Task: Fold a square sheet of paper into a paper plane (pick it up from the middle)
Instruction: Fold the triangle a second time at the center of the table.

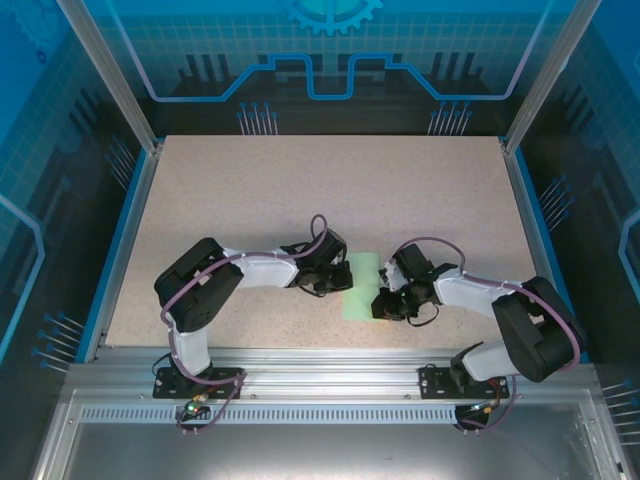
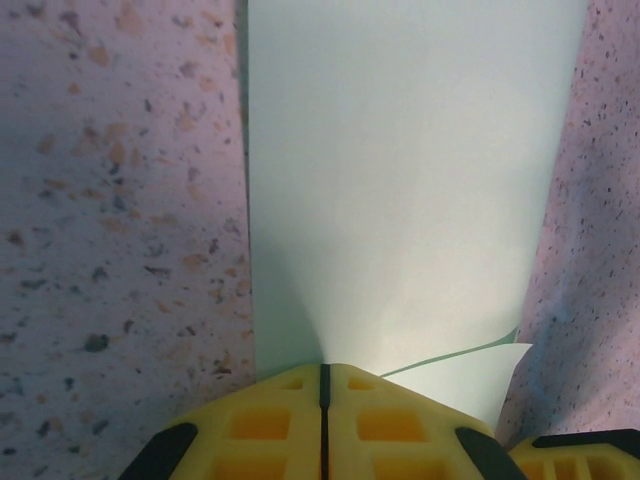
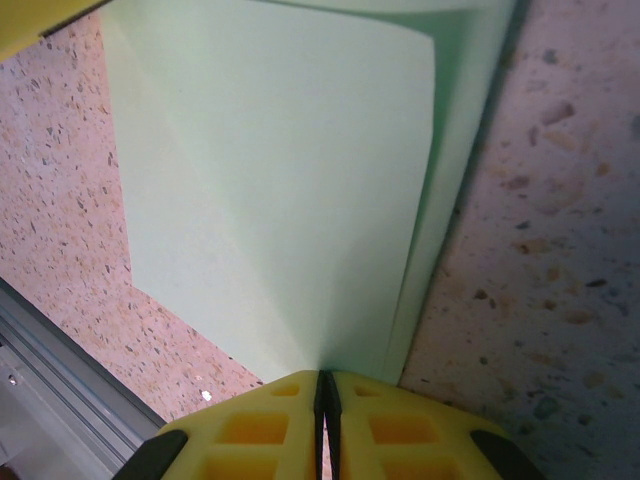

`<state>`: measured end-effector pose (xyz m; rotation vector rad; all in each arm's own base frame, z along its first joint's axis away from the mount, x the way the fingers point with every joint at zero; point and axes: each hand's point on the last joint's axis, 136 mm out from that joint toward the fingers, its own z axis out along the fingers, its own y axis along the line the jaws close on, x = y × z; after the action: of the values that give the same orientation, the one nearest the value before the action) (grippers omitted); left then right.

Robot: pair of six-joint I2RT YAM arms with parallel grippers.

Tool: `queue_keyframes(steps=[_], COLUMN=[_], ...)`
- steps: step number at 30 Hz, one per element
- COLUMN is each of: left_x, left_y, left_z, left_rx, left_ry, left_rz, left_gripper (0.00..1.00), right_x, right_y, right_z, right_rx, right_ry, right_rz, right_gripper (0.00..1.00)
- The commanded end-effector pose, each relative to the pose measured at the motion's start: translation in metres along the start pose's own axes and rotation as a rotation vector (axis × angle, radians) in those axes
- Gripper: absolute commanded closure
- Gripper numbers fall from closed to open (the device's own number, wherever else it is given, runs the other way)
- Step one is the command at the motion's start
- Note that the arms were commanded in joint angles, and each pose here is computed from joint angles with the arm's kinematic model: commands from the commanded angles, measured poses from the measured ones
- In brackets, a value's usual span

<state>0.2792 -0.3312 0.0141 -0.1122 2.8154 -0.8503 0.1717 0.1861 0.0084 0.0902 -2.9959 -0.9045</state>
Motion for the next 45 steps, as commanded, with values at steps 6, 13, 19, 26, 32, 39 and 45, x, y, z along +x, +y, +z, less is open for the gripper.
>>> queue_keyframes(steps=[6,13,19,26,32,39,45], left_x=[-0.017,-0.005,0.019,0.029,0.036,0.041,0.043], left_y=[0.021,-0.02,-0.051,-0.024,0.005,0.024,0.032], left_z=[-0.022,-0.043,-0.033,0.006,0.021,0.022,0.024], left_rx=[-0.102,0.012,0.112,0.03,-0.073,-0.134,-0.155], left_ry=[-0.05,-0.061,-0.008,0.057,0.077,0.079,0.084], left_rz=[0.016,0.091,0.157,0.12,0.088,0.079,0.068], left_gripper=[0.89,0.88,0.88,0.9,0.93,0.95,0.97], right_x=[0.018,0.018,0.018,0.018,0.021,0.04,0.06], right_y=[-0.018,-0.018,-0.017,-0.016,-0.02,-0.031,-0.037], right_z=[0.001,0.0,0.0,0.0,0.001,0.0,-0.007], right_rx=[0.057,0.053,0.05,0.047,0.062,0.086,0.084], right_ry=[0.052,0.052,0.05,0.053,0.063,0.082,0.105], right_rz=[0.052,0.051,0.048,0.047,0.062,0.126,0.155], right_gripper=[0.87,0.87,0.87,0.87,0.87,0.85,0.82])
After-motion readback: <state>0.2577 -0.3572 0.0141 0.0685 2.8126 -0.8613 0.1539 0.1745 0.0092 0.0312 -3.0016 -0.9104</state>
